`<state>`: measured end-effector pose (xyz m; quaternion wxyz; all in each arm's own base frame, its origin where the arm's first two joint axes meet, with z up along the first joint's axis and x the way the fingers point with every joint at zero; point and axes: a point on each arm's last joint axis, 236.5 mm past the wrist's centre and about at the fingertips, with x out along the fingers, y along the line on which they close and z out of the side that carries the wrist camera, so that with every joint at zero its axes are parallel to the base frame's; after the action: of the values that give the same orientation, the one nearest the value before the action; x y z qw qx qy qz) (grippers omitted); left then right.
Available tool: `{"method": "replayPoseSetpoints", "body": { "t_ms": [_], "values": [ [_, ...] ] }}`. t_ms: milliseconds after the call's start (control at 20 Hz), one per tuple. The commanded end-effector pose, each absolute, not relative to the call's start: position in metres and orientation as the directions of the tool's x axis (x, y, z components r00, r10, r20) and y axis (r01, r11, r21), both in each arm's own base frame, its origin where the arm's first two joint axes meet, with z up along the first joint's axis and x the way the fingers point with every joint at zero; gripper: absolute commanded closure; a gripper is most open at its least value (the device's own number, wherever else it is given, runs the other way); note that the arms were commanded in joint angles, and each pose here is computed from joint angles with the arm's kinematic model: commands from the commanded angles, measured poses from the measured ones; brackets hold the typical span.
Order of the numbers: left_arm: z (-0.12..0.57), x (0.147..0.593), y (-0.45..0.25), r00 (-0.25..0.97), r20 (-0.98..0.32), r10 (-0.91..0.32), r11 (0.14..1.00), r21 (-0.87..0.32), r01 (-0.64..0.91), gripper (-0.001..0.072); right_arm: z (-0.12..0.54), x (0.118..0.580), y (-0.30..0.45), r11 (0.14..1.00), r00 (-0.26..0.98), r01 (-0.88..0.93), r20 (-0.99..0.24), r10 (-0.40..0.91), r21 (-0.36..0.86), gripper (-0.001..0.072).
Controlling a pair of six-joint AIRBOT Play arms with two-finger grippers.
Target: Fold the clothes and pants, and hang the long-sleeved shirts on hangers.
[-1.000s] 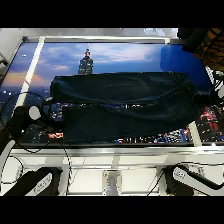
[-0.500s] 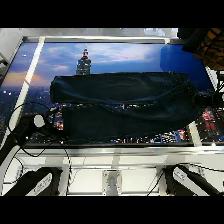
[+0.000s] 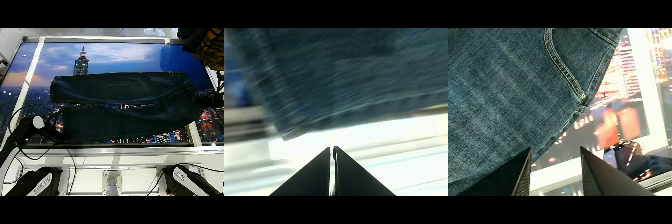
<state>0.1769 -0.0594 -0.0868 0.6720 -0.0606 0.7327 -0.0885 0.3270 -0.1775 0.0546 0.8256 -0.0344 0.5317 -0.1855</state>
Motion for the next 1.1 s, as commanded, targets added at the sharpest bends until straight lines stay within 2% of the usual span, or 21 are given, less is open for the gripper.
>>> {"method": "replayPoseSetpoints", "body": {
  "t_ms": [0, 100, 200, 300, 400, 450, 500, 650, 750, 800, 850, 1000, 1050],
  "values": [
    [-0.077, 0.166, 0.009, -0.089, -0.995, 0.034, 0.999, 0.031, 0.042, 0.0690, 0.055, 0.326, -0.179, 0.927, 0.362, 0.269, -0.864, -0.349, -0.261, 0.0378],
    [-0.062, 0.167, 0.046, -0.018, -0.996, 0.083, 0.994, 0.084, -0.073, 0.0690, 0.055, 0.325, -0.180, 0.929, 0.358, 0.245, -0.865, -0.352, -0.277, 0.0378],
    [-0.050, 0.160, 0.073, 0.034, -0.996, 0.084, 0.980, 0.076, -0.182, 0.0690, 0.055, 0.324, -0.182, 0.927, 0.355, 0.238, -0.862, -0.361, -0.290, 0.0378],
    [-0.045, 0.162, 0.058, 0.099, -0.994, -0.040, 0.970, -0.062, -0.233, 0.0689, 0.056, 0.325, -0.182, 0.927, 0.358, 0.238, -0.861, -0.361, -0.290, 0.0378],
    [-0.031, 0.183, -0.012, 0.172, -0.925, -0.340, 0.932, -0.355, -0.069, 0.0673, 0.056, 0.326, -0.182, 0.927, 0.360, 0.238, -0.860, -0.361, -0.289, 0.0378],
    [-0.027, 0.186, -0.030, 0.168, -0.893, -0.417, 0.903, -0.428, -0.032, 0.0583, 0.055, 0.326, -0.182, 0.927, 0.360, 0.238, -0.861, -0.361, -0.289, 0.0378],
    [-0.030, 0.184, -0.033, 0.145, -0.888, -0.435, 0.893, -0.447, -0.056, 0.0484, 0.056, 0.326, -0.182, 0.927, 0.361, 0.238, -0.860, -0.360, -0.289, 0.0378],
    [-0.041, 0.171, -0.034, 0.048, -0.886, -0.462, 0.881, -0.464, -0.097, 0.0463, 0.056, 0.326, -0.182, 0.927, 0.361, 0.238, -0.860, -0.360, -0.289, 0.0378],
    [-0.047, 0.170, -0.035, 0.029, -0.881, -0.472, 0.875, -0.472, -0.103, 0.0462, 0.055, 0.326, -0.181, 0.928, 0.361, 0.239, -0.861, -0.357, -0.285, 0.0378],
    [-0.050, 0.170, -0.035, 0.029, -0.882, -0.470, 0.876, -0.471, -0.101, 0.0443, 0.055, 0.326, -0.181, 0.929, 0.361, 0.239, -0.862, -0.356, -0.284, 0.0378],
    [-0.053, 0.172, -0.034, 0.035, -0.884, -0.467, 0.878, -0.468, -0.105, 0.0394, 0.055, 0.326, -0.180, 0.930, 0.362, 0.239, -0.863, -0.353, -0.280, 0.0378],
    [-0.063, 0.175, -0.034, 0.054, -0.892, -0.449, 0.886, -0.452, -0.102, 0.0382, 0.055, 0.328, -0.178, 0.933, 0.368, 0.241, -0.864, -0.344, -0.269, 0.0378],
    [-0.068, 0.175, -0.035, 0.059, -0.895, -0.441, 0.890, -0.445, -0.101, 0.0329, 0.055, 0.328, -0.178, 0.933, 0.369, 0.241, -0.864, -0.343, -0.268, 0.0378]
  ]
}}
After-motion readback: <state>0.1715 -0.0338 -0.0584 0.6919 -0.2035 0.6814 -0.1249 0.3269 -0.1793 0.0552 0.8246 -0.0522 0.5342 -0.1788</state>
